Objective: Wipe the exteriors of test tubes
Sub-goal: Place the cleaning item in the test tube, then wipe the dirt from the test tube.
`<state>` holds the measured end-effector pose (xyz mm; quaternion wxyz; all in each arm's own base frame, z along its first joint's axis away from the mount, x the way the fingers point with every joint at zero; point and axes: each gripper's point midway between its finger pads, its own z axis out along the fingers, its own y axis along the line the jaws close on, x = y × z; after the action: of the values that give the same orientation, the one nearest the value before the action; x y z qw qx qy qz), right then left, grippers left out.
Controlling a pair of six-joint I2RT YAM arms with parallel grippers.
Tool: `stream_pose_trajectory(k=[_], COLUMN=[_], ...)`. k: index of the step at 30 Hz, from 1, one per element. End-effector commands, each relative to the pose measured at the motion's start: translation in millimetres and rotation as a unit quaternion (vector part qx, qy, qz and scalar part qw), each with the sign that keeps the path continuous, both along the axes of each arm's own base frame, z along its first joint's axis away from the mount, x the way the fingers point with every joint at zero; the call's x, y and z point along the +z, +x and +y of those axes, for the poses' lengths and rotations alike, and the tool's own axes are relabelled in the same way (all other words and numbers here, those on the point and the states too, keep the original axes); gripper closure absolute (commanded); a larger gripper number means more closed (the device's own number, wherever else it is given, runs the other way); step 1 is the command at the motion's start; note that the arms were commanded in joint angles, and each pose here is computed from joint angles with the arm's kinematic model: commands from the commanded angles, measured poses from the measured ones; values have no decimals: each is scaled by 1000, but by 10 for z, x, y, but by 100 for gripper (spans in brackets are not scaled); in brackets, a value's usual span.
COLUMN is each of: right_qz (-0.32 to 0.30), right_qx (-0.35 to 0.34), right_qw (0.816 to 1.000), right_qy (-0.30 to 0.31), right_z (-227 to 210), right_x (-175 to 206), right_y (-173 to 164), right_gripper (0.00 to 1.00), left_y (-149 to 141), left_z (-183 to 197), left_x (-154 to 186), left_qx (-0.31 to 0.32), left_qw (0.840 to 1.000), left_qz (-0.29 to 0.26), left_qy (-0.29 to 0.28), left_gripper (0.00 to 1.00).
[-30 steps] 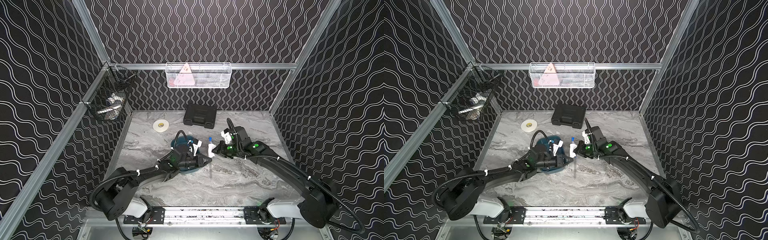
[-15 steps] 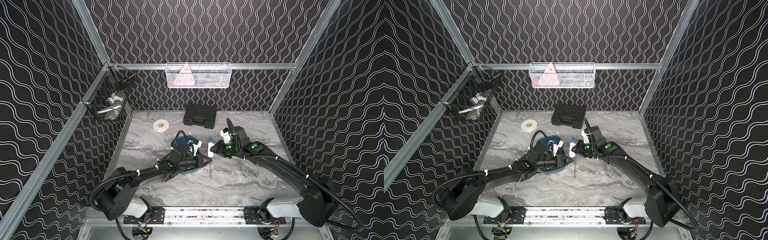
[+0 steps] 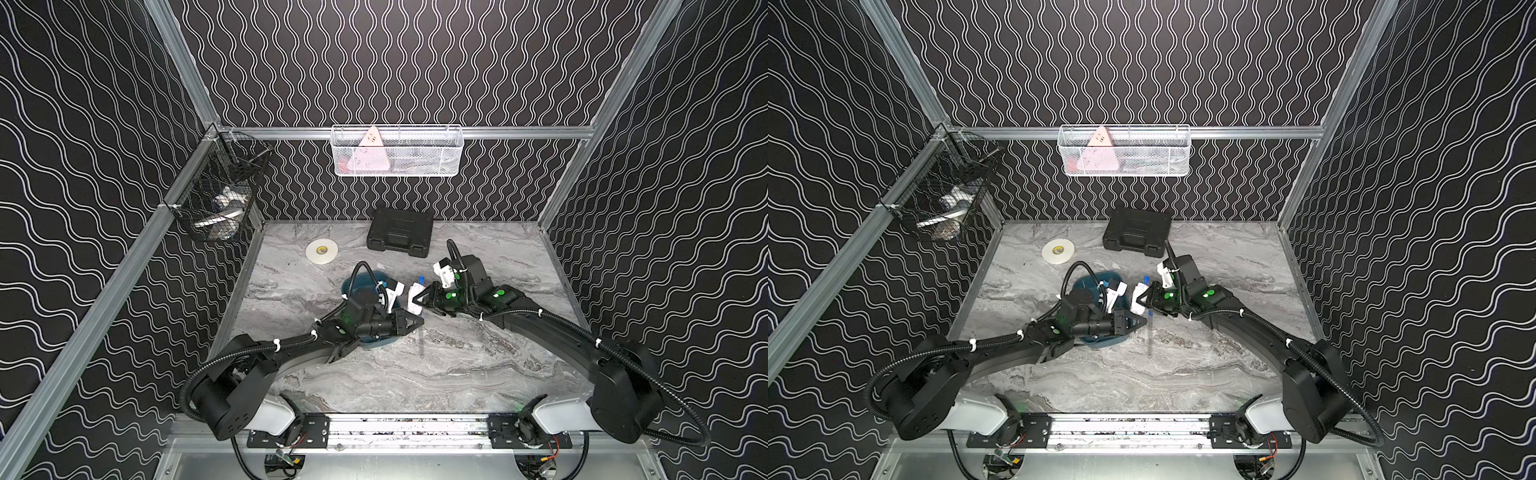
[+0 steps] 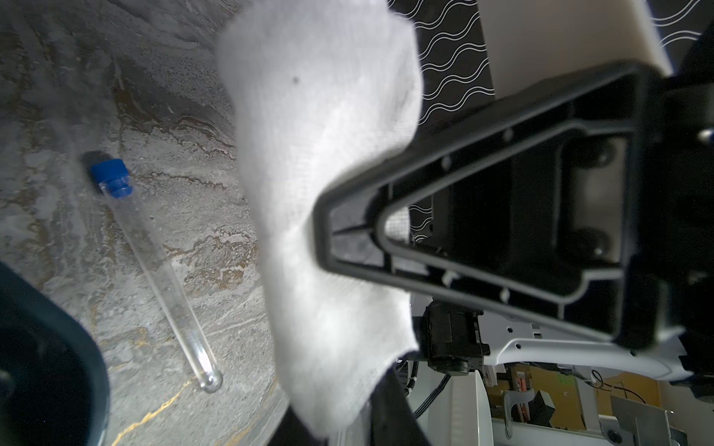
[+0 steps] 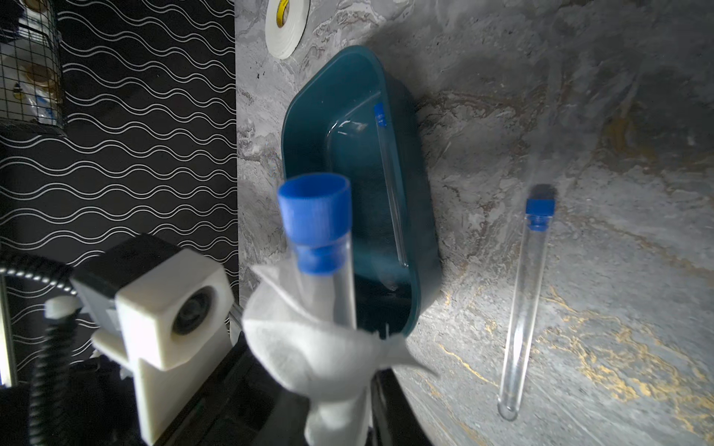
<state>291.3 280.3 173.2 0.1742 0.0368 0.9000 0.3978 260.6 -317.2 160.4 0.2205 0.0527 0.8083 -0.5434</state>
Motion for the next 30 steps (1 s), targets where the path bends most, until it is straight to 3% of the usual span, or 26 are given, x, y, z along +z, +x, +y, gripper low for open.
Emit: stream_pose_trajectory(k=[1,8,15,19,27,30], right_qz=[-22,-37,-18,-10,-57,-58], right_qx=[-26,-26,15,9,-20,-5], right_qw=[999,998,999,1000,998,998], right_qy=[-18,-40,-27,-24,-4,-1], right_z=[-52,-83,154,166,-14,16], right_x=[7,-21,-269,-375,-19,19], right_y=[145,230,-209,-280,369,462], right_gripper=[80,82,82,82,83,83], left_y=[24,33,49,52,31,30], left_z=[-43,-34,-27,-26,-7,-4], left_x=[151,150,134,132,130,155], left_qx=[-8,-1,4,2,1,2], left_qw=[999,1000,1000,1000,1000,1000], left_qz=[-25,-19,-18,-18,-16,-18], left_qy=[-18,-22,-22,-20,-20,-22], left_gripper=[88,88,88,88,88,88])
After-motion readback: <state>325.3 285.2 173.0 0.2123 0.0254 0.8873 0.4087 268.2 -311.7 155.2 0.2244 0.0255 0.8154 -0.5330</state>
